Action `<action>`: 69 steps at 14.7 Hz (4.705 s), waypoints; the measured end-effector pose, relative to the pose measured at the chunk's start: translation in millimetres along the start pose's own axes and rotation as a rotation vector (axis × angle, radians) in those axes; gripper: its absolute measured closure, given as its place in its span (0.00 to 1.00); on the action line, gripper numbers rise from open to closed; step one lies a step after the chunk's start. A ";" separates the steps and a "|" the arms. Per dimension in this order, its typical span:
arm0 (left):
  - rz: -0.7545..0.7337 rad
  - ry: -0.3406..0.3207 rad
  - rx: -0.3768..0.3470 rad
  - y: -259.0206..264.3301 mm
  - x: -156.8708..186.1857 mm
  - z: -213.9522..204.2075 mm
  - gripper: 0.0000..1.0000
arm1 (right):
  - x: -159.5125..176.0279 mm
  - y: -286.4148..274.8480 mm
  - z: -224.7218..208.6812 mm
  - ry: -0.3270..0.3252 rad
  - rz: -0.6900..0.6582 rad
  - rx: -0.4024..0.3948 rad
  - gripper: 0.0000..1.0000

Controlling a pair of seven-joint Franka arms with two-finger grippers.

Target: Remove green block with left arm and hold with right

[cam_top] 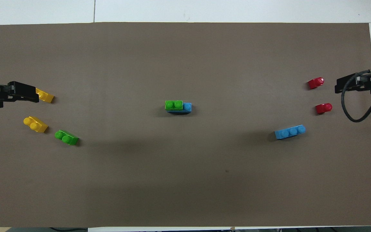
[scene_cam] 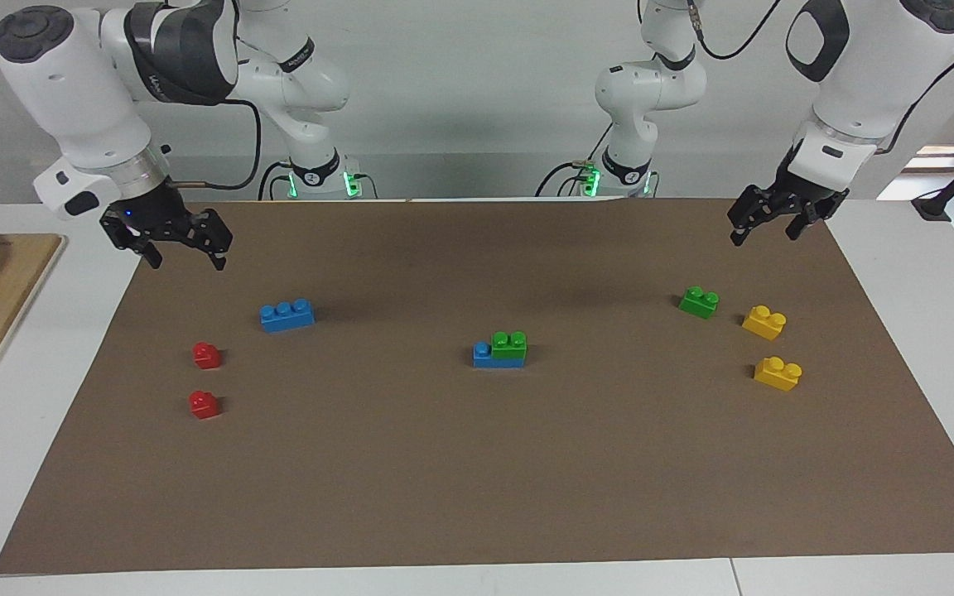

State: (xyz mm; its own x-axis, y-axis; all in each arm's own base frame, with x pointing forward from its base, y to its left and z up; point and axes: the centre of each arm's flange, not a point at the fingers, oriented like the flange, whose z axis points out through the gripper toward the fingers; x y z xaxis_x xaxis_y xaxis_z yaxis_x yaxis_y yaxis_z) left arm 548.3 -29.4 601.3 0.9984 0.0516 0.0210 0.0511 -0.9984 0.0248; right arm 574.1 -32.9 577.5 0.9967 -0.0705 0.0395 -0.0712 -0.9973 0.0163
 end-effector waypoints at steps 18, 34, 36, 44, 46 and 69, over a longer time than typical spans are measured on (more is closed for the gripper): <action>-0.594 -0.011 0.001 112.9 -30.0 18.3 0.00 | 21.3 -154.5 115.9 -0.450 1.413 0.216 0.10; -1.415 -0.017 -0.074 293.7 -66.9 146.6 0.00 | 11.5 -252.7 215.4 -0.519 1.449 0.334 0.10; -1.433 -0.021 -0.069 303.2 -65.1 162.2 0.00 | 9.2 -267.3 227.8 -0.506 1.447 0.344 0.10; -1.524 0.020 -0.075 325.2 -35.5 206.4 0.00 | 1.1 -300.8 250.1 -0.489 1.446 0.373 0.10; -1.540 0.046 -0.077 333.7 -20.5 221.8 0.00 | -1.6 -311.4 256.5 -0.491 1.459 0.394 0.10; -1.575 0.039 -0.025 350.8 -32.9 266.3 0.00 | -22.6 -359.1 299.5 -0.397 1.438 0.450 0.66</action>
State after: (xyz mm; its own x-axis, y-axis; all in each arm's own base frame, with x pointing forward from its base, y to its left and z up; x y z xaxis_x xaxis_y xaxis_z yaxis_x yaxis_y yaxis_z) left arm 539.3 -387.6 343.2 -0.0562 0.9983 -0.0161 0.9965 0.0570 0.0613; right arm 588.6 321.1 271.5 0.0542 -0.8644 -0.5000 -0.9955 -0.0077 -0.0945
